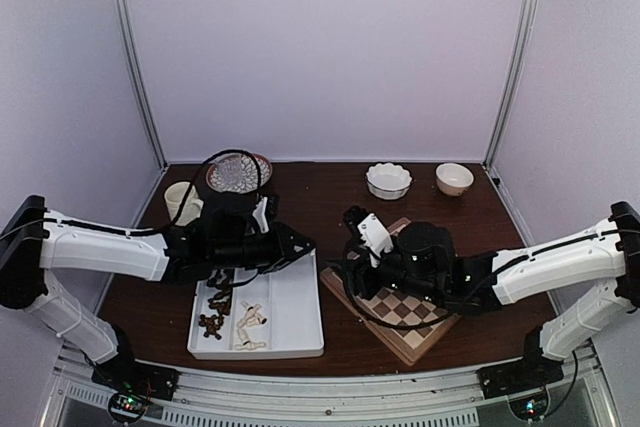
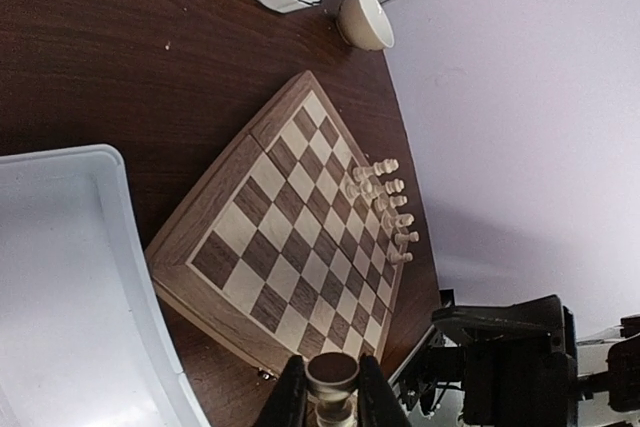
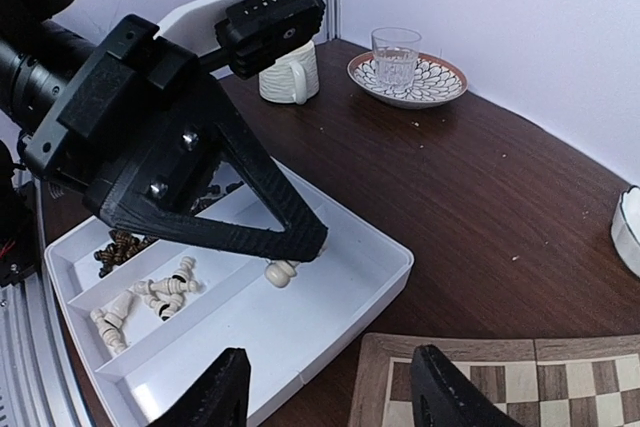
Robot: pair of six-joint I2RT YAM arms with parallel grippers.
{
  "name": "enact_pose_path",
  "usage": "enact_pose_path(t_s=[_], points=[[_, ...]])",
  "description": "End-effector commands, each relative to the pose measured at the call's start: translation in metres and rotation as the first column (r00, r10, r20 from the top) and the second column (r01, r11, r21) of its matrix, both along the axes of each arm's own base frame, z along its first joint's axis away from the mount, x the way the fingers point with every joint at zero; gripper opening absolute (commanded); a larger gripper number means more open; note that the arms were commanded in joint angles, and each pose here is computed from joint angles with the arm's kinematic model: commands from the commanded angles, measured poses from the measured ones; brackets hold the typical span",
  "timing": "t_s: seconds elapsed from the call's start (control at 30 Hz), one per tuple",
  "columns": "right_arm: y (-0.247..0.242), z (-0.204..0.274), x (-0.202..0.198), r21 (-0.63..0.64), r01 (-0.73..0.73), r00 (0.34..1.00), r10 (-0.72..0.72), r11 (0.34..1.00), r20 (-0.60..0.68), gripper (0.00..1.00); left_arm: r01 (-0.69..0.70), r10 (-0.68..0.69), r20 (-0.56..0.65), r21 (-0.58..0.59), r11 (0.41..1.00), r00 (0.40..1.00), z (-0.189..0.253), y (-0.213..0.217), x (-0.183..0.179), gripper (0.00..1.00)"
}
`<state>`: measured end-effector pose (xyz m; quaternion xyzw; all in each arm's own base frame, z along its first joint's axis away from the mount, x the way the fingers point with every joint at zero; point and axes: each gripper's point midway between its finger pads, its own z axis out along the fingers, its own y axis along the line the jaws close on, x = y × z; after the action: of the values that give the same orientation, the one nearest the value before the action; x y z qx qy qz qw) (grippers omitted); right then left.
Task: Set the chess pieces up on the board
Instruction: Pass from the left arm to the right
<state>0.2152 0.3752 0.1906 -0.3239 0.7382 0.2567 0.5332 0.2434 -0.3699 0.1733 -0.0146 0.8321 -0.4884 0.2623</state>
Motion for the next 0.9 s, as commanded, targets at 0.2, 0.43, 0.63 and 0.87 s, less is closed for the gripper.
enact_pose_path(t_s=[0.2,0.43,0.63,0.87], points=[[0.023,-0.003,-0.006,0.022,-0.064,0.998,0.064,0.998,-0.029,0.49,-0.032,0.031,-0.011,-0.110,0.993,0.999,0.006,-0.022,0.004,0.14],[0.030,-0.014,-0.003,-0.009,-0.068,0.997,0.068,0.998,-0.043,0.47,-0.023,0.022,-0.010,-0.108,0.994,1.000,0.004,-0.024,0.003,0.14],[0.034,-0.019,0.002,-0.025,-0.051,0.997,0.050,0.998,-0.050,0.45,-0.017,0.015,-0.015,-0.114,0.993,1.000,0.003,-0.024,0.001,0.14],[0.033,-0.017,0.009,-0.007,-0.004,0.999,0.004,1.000,-0.051,0.44,-0.010,0.008,-0.018,-0.121,0.993,1.000,0.005,-0.027,0.001,0.14]])
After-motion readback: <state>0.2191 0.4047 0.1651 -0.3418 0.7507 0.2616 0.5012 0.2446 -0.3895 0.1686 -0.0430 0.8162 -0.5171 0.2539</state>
